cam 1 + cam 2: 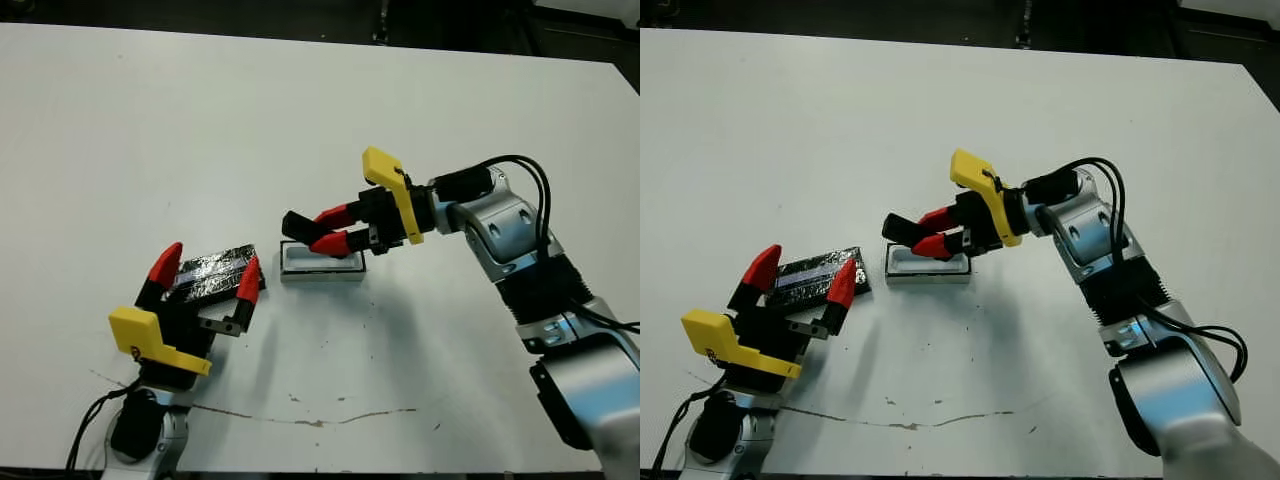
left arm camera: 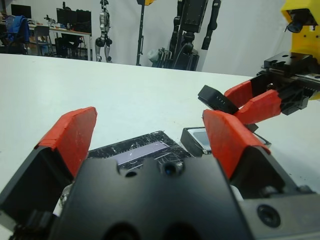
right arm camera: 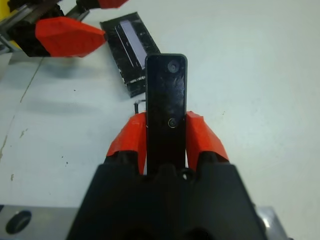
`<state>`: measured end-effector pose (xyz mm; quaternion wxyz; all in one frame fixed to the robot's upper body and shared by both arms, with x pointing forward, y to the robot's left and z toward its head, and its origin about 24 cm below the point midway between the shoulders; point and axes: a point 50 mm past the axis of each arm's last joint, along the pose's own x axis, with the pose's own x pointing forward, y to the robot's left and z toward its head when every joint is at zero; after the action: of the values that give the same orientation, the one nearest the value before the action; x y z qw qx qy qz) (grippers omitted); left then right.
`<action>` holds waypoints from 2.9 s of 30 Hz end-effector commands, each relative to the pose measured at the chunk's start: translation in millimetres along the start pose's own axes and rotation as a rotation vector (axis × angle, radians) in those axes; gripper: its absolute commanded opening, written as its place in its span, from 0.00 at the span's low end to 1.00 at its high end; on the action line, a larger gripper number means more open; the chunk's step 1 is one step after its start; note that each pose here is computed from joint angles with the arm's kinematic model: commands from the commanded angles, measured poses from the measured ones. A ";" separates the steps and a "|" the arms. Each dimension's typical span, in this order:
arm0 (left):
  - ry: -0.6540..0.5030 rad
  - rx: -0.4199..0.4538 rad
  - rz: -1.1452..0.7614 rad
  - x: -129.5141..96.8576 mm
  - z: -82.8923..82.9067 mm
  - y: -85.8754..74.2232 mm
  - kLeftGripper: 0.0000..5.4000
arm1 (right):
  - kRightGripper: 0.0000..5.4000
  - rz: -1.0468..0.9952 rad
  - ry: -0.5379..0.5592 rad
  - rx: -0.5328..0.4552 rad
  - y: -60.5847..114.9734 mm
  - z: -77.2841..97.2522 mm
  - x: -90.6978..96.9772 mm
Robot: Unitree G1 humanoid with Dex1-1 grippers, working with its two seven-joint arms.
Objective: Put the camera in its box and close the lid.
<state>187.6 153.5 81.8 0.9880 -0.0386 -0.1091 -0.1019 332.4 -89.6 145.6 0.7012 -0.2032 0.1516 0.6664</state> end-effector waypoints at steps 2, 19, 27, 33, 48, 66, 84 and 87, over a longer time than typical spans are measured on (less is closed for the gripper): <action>0.028 -0.007 0.014 -3.4 -3.2 0.2 1.00 | 0.31 0.012 0.010 -0.021 1.2 -8.1 0.5; 0.025 -0.011 0.012 -3.6 -3.6 0.1 1.00 | 0.31 0.019 0.108 -0.009 4.6 -28.7 2.8; 0.025 -0.007 0.011 -3.6 -3.6 0.3 1.00 | 0.31 0.023 0.107 -0.018 4.1 -31.1 -1.2; 0.026 -0.002 0.011 -3.9 -3.8 0.6 1.00 | 0.31 0.007 0.157 0.004 1.7 -29.6 -7.8; 0.030 -0.009 0.012 -4.0 -3.3 0.1 1.00 | 0.31 0.005 0.199 0.040 0.2 -28.8 -13.3; 0.027 -0.001 0.006 -3.9 -3.6 -0.3 1.00 | 0.59 -0.011 0.202 -0.003 -1.5 -26.7 -14.7; 0.030 -0.006 0.010 -4.5 -3.2 -0.7 1.00 | 1.00 -0.117 0.074 -0.027 -5.3 -7.3 -38.8; 0.025 -0.014 0.007 -4.6 -2.6 -1.0 1.00 | 1.00 -0.179 0.002 -0.019 -1.8 1.0 -53.7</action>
<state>186.1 152.5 80.7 0.9883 -0.0407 -0.1053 -0.1028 333.4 -125.1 169.1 0.7393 -0.2337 0.1310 0.6178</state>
